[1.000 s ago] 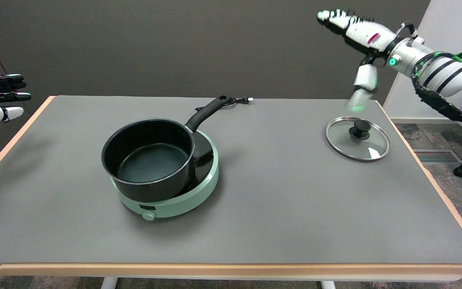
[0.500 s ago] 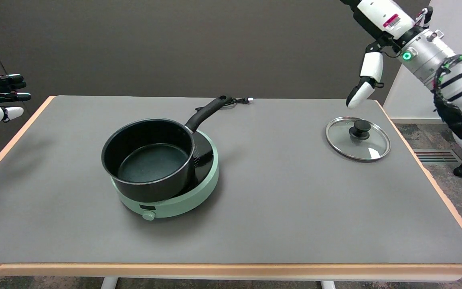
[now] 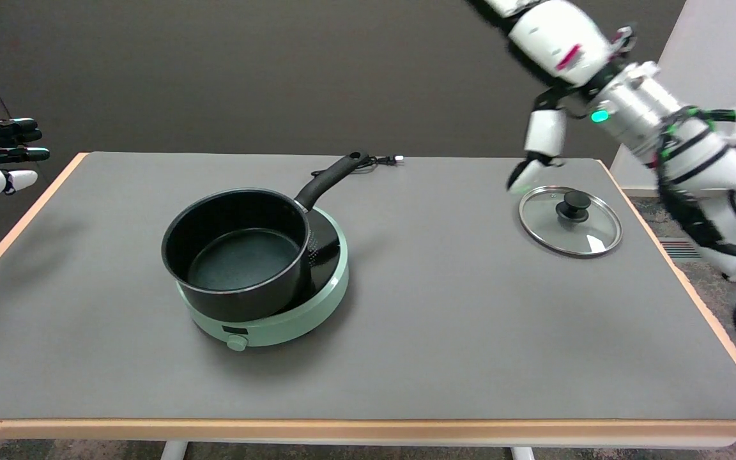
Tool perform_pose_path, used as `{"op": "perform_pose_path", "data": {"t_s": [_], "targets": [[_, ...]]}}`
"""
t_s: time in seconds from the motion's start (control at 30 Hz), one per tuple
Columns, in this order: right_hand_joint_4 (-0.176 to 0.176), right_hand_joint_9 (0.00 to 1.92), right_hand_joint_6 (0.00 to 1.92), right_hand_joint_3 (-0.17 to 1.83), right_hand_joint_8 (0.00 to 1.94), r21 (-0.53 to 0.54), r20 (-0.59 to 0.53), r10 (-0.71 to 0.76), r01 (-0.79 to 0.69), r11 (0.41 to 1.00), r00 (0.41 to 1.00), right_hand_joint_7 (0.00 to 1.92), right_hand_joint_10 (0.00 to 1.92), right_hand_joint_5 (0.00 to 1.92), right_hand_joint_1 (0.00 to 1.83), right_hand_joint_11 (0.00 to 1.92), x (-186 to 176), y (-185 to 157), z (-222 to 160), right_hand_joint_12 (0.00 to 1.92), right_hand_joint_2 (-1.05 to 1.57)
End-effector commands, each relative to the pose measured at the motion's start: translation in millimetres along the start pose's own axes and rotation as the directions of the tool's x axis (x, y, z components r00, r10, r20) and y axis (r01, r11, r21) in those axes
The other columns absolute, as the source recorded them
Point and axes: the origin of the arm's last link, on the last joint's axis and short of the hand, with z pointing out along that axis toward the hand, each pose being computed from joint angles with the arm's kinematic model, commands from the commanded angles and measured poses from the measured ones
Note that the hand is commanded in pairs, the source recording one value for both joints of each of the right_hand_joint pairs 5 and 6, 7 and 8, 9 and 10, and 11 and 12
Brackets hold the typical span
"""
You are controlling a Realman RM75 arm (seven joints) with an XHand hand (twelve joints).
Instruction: Pick up the pot.
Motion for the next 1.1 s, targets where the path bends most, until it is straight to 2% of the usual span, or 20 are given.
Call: {"op": "perform_pose_path", "data": {"t_s": [0.03,0.3,0.53,0.73,0.8,0.83,1.1], "targets": [[-0.089,0.0,0.0,0.6,0.0,0.279,0.107,-0.467,0.424,0.862,0.878,0.0,0.0,0.0,1.23,0.0,-79.6,-81.2,97.4,0.0,-0.64],[-0.092,0.0,0.0,0.61,0.0,0.354,0.137,-0.455,0.386,0.852,0.88,0.0,0.0,0.0,1.24,0.0,-106.9,-101.8,113.6,0.0,-0.63],[-0.092,0.0,0.0,0.63,0.0,0.355,0.161,-0.424,0.349,0.868,0.891,0.0,0.0,0.0,1.24,0.0,-128.6,-110.8,119.1,0.0,-0.62],[-0.074,0.0,0.0,0.64,0.0,0.353,0.179,-0.386,0.308,0.884,0.905,0.0,0.0,0.0,1.24,0.0,-141.6,-121.0,136.9,0.0,-0.62],[-0.06,0.0,0.0,0.65,0.0,0.504,0.098,-0.445,0.341,0.793,0.89,0.0,0.0,0.0,1.24,0.0,-130.7,-174.2,149.0,0.0,-0.63],[-0.05,0.0,0.0,0.65,0.0,0.373,0.183,-0.389,0.302,0.877,0.903,0.0,0.0,0.0,1.23,0.0,-146.1,-128.3,146.2,0.0,-0.63],[-0.046,0.03,0.03,0.65,0.03,0.405,0.22,-0.414,0.303,0.863,0.883,0.03,0.03,0.03,1.23,0.03,-157.8,-126.6,160.6,0.03,-0.64]]}}
